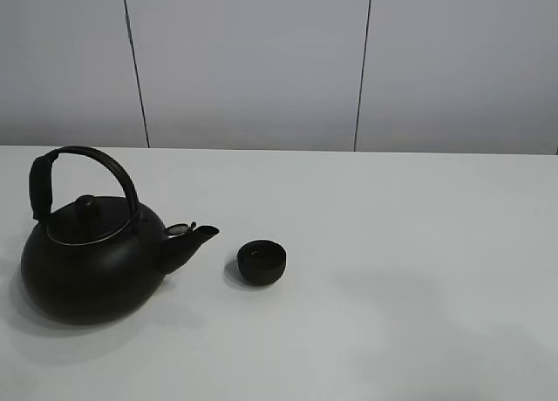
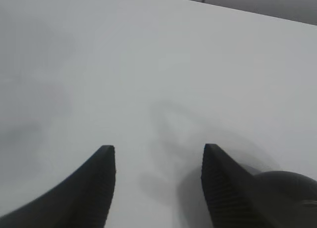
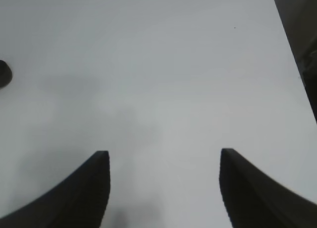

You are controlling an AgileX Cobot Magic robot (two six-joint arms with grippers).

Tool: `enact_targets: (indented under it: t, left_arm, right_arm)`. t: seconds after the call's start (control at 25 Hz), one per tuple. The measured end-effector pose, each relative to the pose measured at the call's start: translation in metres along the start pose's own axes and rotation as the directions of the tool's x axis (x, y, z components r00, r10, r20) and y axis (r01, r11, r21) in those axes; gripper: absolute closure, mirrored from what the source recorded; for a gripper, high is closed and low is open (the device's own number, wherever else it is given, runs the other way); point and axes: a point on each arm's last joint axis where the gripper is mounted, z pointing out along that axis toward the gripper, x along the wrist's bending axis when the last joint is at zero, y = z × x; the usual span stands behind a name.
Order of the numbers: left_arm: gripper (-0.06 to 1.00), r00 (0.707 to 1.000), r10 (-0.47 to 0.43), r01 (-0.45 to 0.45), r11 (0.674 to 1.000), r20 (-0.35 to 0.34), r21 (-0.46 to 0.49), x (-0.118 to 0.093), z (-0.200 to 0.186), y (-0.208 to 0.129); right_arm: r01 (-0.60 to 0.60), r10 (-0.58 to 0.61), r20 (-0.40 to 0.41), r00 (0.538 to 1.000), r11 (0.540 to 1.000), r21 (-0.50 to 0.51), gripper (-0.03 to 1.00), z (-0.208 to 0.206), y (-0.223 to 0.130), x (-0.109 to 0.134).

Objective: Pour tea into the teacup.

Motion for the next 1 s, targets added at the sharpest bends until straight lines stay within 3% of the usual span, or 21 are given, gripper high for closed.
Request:
enact_targets:
  t: [0.2, 0.32, 0.52, 0.68, 0.8, 1.0]
  left_arm:
    - [0.55, 0.992, -0.039, 0.044, 0.998, -0.121, 0.043, 0.051, -0.005, 0.002]
    - [0.55, 0.988, -0.072, 0.079, 0.996, -0.139, 0.05, 0.065, -0.018, 0.003]
    - [0.55, 0.997, -0.004, 0.003, 1.0, -0.078, -0.017, 0.047, -0.088, 0.02]
    - [0.55, 0.996, 0.091, -0.088, 0.983, 0.011, -0.163, 0.017, -0.186, 0.024]
    - [0.55, 0.985, 0.16, -0.132, 0.944, 0.069, -0.303, 0.0, -0.262, 0.002]
    - [0.55, 0.968, 0.241, -0.183, 0.873, 0.073, -0.453, -0.01, -0.344, -0.083]
  right_arm:
    - [0.0, 0.0, 0.0, 1.0, 1.0, 0.0, 0.53, 0.0, 0.0, 0.0]
    - [0.0, 0.0, 0.0, 1.0, 1.0, 0.0, 0.53, 0.0, 0.0, 0.0]
    - [0.0, 0.0, 0.0, 1.0, 1.0, 0.0, 0.53, 0.0, 0.0, 0.0]
    - [0.0, 0.0, 0.0, 1.0, 1.0, 0.0, 0.53, 0.0, 0.0, 0.0]
    - [0.0, 0.0, 0.0, 1.0, 1.0, 0.0, 0.53, 0.0, 0.0, 0.0]
    - [0.0, 0.0, 0.0, 1.0, 1.0, 0.0, 0.53, 0.0, 0.0, 0.0]
